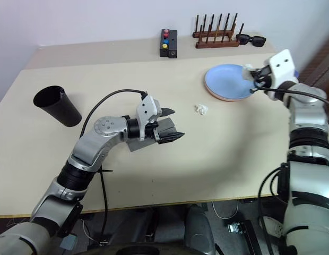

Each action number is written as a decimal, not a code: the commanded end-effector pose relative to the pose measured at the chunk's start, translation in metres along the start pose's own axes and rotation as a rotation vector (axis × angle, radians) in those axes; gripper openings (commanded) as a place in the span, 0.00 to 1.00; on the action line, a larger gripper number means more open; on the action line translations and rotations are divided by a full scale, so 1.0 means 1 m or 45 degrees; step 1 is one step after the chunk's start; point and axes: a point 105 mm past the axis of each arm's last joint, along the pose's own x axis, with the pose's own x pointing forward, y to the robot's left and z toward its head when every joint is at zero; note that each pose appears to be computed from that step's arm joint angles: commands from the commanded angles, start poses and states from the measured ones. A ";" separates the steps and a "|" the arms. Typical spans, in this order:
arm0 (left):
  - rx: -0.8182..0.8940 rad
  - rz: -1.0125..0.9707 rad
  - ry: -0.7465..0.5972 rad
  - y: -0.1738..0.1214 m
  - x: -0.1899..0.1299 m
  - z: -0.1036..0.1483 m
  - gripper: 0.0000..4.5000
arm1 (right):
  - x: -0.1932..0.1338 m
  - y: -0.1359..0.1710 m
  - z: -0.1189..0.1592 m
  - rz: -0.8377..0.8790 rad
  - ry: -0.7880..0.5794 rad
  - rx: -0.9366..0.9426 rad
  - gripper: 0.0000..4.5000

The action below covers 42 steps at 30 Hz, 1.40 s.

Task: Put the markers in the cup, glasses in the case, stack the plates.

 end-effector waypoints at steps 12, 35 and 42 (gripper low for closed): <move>0.037 0.114 -0.028 0.009 -0.014 0.015 1.00 | 0.029 0.035 -0.017 0.075 0.042 0.084 0.87; 0.033 0.143 0.038 0.030 -0.029 -0.002 1.00 | -0.007 0.124 -0.007 0.684 -0.039 0.244 0.99; 0.034 0.162 0.035 0.028 -0.032 0.000 1.00 | 0.010 0.134 -0.024 0.647 0.000 0.258 0.99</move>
